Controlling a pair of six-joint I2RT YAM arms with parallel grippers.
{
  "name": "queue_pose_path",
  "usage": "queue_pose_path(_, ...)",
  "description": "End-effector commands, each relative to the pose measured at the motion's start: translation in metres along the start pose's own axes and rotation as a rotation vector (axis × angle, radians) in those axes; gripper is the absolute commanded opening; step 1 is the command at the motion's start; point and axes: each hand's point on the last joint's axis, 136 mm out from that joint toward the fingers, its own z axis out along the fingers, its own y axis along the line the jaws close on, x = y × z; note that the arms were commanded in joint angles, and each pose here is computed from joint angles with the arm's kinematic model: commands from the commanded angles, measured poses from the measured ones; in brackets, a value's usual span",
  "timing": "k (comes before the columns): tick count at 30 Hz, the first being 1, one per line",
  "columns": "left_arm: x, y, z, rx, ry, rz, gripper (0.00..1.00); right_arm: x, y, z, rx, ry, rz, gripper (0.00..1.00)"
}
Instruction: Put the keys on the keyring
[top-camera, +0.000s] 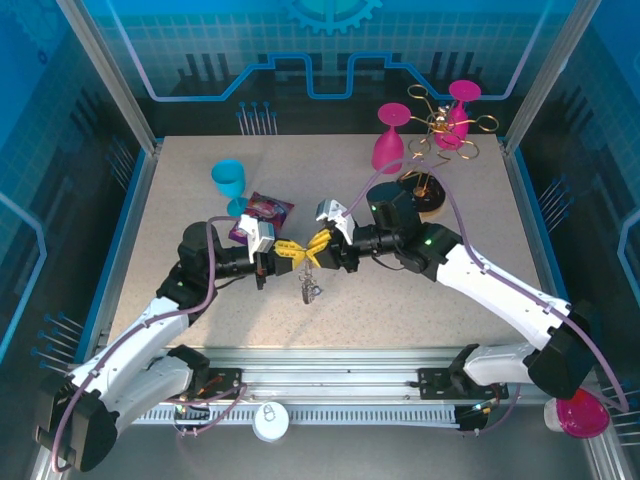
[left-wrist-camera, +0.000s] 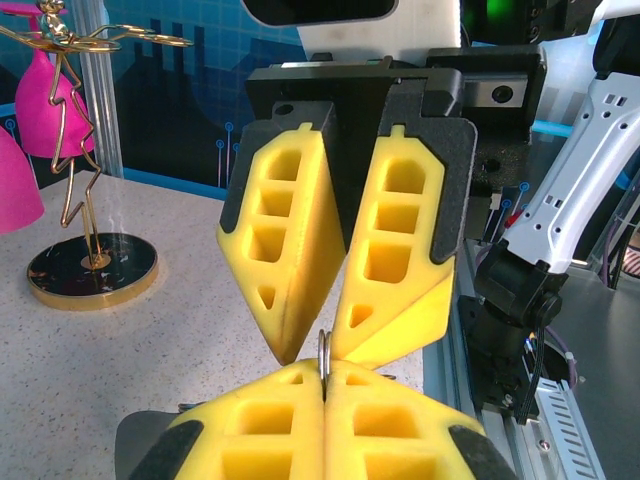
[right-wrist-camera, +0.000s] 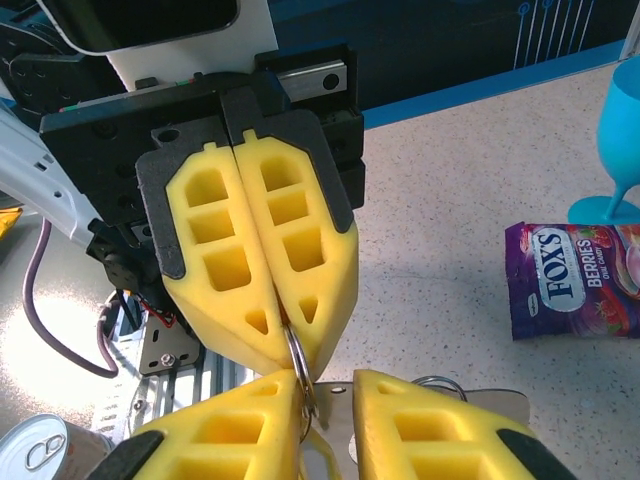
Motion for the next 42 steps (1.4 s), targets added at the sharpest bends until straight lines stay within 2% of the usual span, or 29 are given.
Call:
queue_pose_path(1, -0.014, -0.007, -0.001, 0.028, -0.043, 0.048, 0.0, 0.0, 0.004, 0.005, -0.026, -0.006, -0.003, 0.17)
queue_pose_path(5, -0.013, -0.006, -0.001, 0.026, -0.042, 0.047, 0.0, -0.002, 0.007, 0.005, -0.053, -0.011, -0.004, 0.0)
queue_pose_path(9, -0.012, -0.003, -0.001, -0.001, -0.037, 0.048, 0.0, -0.004, 0.01, 0.003, -0.064, 0.002, -0.013, 0.0)
queue_pose_path(11, -0.009, 0.001, -0.002, -0.027, -0.025, 0.049, 0.11, -0.003, 0.01, 0.001, -0.054, 0.023, -0.02, 0.0)
queue_pose_path(14, -0.001, 0.004, -0.004, -0.056, 0.024, 0.064, 0.2, 0.002, 0.011, -0.003, -0.041, 0.078, -0.036, 0.0)
queue_pose_path(15, 0.003, 0.005, -0.005, -0.064, 0.05, 0.067, 0.27, 0.001, 0.011, -0.005, -0.034, 0.093, -0.047, 0.0)
queue_pose_path(20, 0.016, 0.003, -0.008, -0.061, 0.138, 0.081, 0.29, 0.012, 0.014, -0.007, -0.032, 0.211, -0.079, 0.0)
queue_pose_path(24, 0.016, 0.002, -0.007, -0.053, 0.147, 0.081, 0.29, 0.015, 0.016, -0.004, -0.033, 0.284, -0.108, 0.0)
queue_pose_path(33, 0.013, 0.0, -0.004, -0.018, 0.142, 0.07, 0.24, 0.01, 0.021, 0.009, -0.051, 0.346, -0.179, 0.0)
queue_pose_path(37, 0.013, -0.002, -0.002, 0.008, 0.142, 0.056, 0.17, 0.006, 0.024, 0.016, -0.072, 0.352, -0.196, 0.0)
queue_pose_path(41, 0.013, -0.005, -0.002, 0.028, 0.142, 0.052, 0.01, 0.002, 0.028, 0.019, -0.092, 0.34, -0.203, 0.0)
queue_pose_path(42, 0.013, -0.006, -0.002, 0.029, 0.142, 0.054, 0.0, 0.0, 0.028, 0.019, -0.089, 0.332, -0.205, 0.0)
